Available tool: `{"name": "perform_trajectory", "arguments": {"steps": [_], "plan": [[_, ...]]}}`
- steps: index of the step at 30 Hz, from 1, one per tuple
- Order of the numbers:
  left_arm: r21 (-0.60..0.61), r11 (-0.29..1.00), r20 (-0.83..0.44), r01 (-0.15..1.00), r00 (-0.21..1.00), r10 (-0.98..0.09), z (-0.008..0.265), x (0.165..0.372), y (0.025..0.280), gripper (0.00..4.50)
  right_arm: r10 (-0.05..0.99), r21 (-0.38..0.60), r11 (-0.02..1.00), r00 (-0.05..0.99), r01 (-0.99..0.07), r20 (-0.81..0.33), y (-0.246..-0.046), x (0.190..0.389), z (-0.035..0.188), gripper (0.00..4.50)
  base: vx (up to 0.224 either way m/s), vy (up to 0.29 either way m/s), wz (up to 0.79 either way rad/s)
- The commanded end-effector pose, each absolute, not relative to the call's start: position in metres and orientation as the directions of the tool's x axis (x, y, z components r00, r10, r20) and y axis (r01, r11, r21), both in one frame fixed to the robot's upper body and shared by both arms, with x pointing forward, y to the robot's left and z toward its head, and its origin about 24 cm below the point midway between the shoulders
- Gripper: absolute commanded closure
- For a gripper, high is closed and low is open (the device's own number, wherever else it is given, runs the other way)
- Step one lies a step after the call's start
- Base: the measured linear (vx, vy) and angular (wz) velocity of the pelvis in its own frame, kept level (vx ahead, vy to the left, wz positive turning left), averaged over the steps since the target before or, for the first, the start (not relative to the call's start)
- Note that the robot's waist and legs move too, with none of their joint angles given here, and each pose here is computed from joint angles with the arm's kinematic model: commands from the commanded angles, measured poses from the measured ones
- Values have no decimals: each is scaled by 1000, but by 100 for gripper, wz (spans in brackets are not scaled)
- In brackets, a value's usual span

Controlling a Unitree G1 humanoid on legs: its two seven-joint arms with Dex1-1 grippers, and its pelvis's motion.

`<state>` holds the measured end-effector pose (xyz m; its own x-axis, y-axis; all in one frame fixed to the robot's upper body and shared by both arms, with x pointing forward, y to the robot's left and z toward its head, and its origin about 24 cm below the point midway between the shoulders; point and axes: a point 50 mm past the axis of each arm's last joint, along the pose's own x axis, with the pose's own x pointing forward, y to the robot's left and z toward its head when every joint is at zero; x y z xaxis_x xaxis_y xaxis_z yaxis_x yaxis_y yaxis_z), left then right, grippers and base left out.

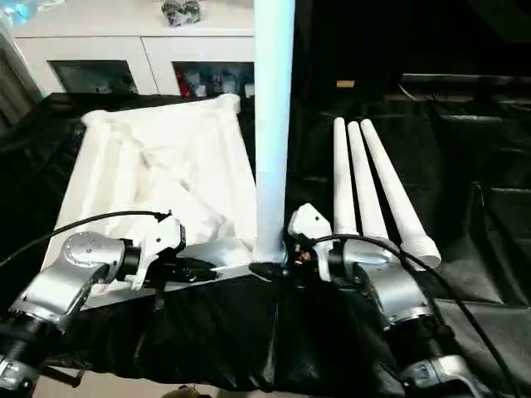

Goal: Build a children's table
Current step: Rotate leg to tighten

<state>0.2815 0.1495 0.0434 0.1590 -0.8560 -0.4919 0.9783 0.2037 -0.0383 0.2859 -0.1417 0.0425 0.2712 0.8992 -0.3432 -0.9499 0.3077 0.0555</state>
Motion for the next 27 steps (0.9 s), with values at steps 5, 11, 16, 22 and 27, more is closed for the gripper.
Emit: {"name": "perform_trajectory", "arguments": {"steps": [5,11,16,22,27], "plan": [[12,195,-462,981,178,-869,57,291,148,450,921,116,198,145,-973,-362,-131,274,36,164,0,0,0],[12,199,-465,980,181,-866,55,291,150,450,921,120,194,138,-974,-363,-129,273,35,175,0,0,0],[25,243,-444,970,229,-866,55,294,146,450,906,97,288,238,-953,-350,-124,278,31,176,0,0,0],[89,406,-377,909,408,-831,55,307,108,450,702,19,664,615,-747,-358,-104,304,14,178,0,0,0],[95,434,-338,896,439,-832,57,305,82,450,620,24,756,704,-654,-345,-82,309,11,178,0,0,0]]}}
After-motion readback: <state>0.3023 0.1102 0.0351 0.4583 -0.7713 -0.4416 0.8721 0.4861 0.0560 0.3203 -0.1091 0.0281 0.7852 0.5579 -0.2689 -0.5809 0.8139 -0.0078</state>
